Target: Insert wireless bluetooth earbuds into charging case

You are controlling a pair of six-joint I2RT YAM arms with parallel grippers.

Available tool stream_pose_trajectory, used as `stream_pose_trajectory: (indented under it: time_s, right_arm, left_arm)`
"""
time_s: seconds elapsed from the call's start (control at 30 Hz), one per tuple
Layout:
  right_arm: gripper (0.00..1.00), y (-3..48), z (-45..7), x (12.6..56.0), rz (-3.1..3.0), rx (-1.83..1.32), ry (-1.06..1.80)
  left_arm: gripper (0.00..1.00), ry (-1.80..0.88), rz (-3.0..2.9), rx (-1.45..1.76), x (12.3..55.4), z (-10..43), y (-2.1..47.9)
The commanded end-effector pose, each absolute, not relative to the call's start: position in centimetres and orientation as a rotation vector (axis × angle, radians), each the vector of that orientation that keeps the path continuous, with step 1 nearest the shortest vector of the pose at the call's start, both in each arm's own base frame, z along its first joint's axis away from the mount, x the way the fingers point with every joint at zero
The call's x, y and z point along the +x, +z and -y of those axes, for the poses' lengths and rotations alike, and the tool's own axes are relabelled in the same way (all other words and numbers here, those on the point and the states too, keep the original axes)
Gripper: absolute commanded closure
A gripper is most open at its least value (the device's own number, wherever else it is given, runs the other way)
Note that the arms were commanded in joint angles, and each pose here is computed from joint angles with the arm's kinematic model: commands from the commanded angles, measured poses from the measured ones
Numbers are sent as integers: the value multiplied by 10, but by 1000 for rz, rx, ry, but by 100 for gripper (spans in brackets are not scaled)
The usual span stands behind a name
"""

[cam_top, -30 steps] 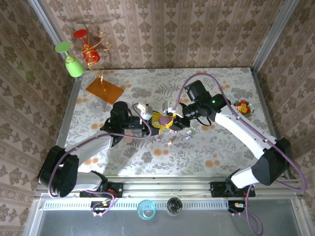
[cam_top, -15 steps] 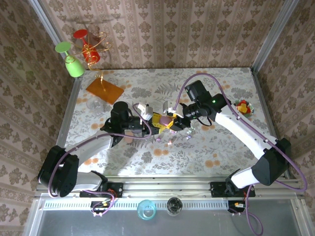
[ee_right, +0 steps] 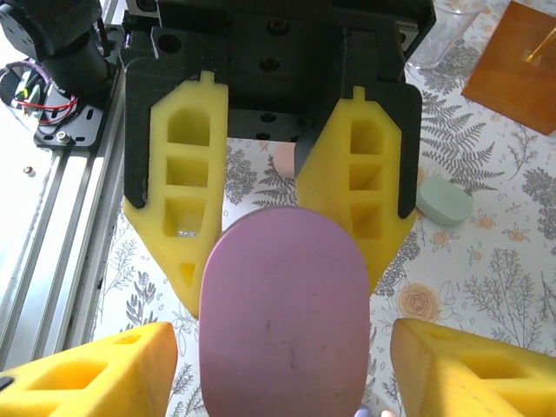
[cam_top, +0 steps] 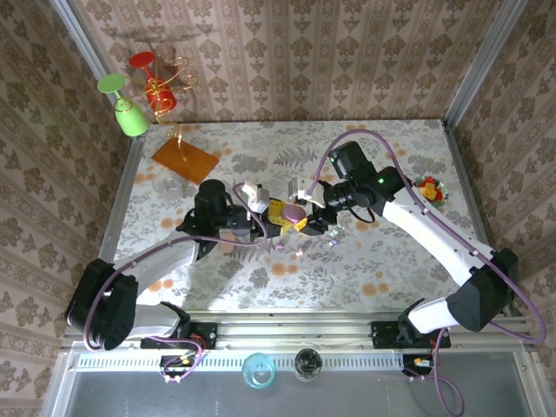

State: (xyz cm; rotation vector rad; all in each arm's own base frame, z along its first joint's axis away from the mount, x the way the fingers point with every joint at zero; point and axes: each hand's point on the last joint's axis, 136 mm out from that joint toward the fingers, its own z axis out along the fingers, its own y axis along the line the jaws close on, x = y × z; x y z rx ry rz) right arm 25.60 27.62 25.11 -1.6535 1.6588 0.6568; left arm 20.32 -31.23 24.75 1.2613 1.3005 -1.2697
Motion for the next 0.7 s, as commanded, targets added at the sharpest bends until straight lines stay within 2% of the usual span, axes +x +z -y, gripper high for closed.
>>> stream_pose_trajectory:
  time_s: [0.0,0.4,0.53,0.6,0.67]
  right_arm:
    - [30,256,-271,257,-1656,-1628,647]
    - [30,275,-263,282,-1725,-1430,619]
    - [30,276,-264,277,-1690,-1453,636]
    - [27,278,-267,269,-1656,-1478,674]
    - [21,277,-269,263,-1646,-1492,705]
  left_arm:
    - [69,-1234,-1229,1262,202,307,258]
    - [69,-1205,-1198,1254,203,307,258]
    - [69,-1199,-1184,1244,204,308,261]
    - [69,-1196,-1187,1231,206,308,263]
    - [72,-1192,-1208,1210,209,308,263]
